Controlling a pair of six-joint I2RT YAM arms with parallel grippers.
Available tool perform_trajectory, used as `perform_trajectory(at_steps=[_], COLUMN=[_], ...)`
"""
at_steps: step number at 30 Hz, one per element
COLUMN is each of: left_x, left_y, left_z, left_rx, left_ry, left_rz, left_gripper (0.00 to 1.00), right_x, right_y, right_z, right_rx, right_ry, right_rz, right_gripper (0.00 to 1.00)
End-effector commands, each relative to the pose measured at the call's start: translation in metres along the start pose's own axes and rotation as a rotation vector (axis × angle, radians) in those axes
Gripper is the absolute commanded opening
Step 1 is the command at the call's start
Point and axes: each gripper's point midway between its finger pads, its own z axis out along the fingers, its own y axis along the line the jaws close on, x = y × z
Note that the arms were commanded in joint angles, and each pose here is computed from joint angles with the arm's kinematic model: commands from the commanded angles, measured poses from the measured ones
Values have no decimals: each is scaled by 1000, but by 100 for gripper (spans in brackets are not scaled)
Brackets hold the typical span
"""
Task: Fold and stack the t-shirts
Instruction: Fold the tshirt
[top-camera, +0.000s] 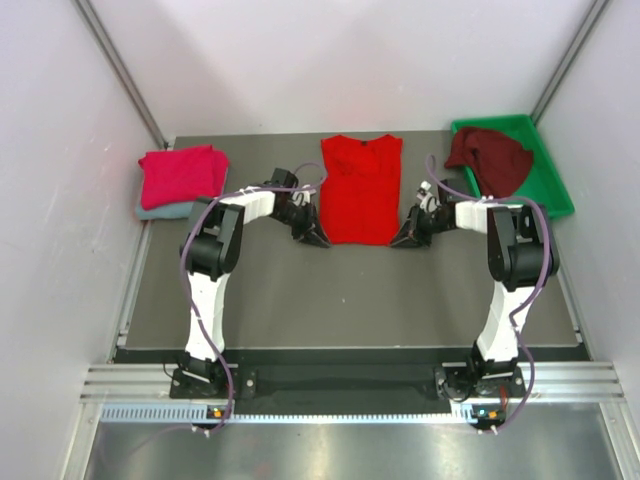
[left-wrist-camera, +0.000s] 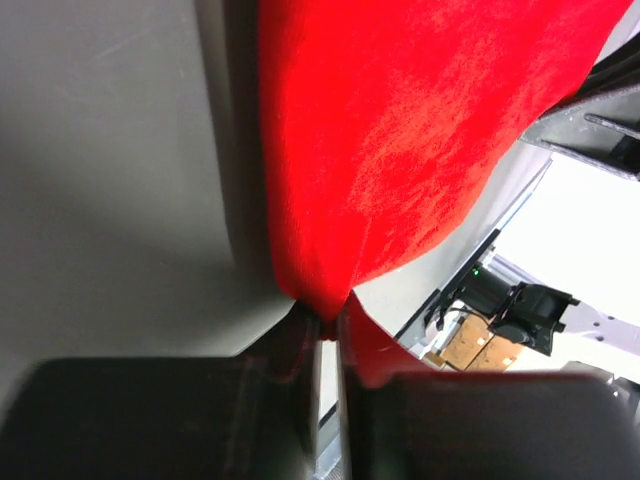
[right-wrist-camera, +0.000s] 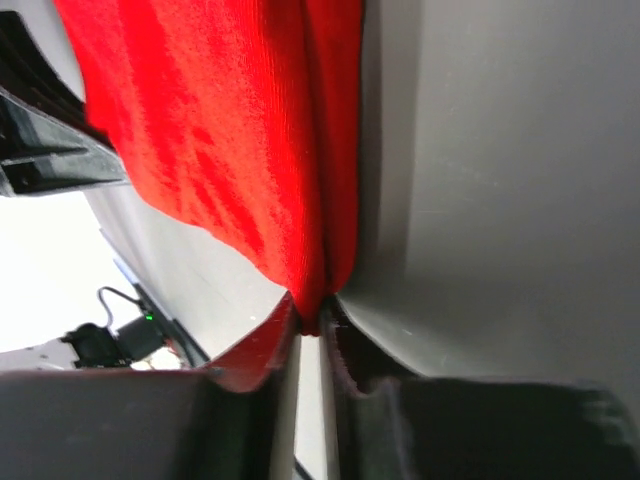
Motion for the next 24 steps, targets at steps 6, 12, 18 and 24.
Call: perform_trajectory(at_steps=[6, 12, 18, 24], left_x=[-4, 6, 13, 26], left_y=[8, -12, -31, -61], left_z=[-13, -42, -65, -89], left_rx=[-67, -63, -64, -70], left_ry=[-28, 24, 18, -31], left_rz=[134, 296, 406, 514], left_gripper=[0, 0, 0, 0], right_x=[-25, -27, -15, -4], right_y=[12, 31, 50, 69], right_z=[-30, -59, -79, -96], right_rx=[23, 23, 1, -31], right_ry=[-79, -100, -49, -32], right_rz=[-130, -218, -297, -347], right_gripper=[0, 0, 0, 0])
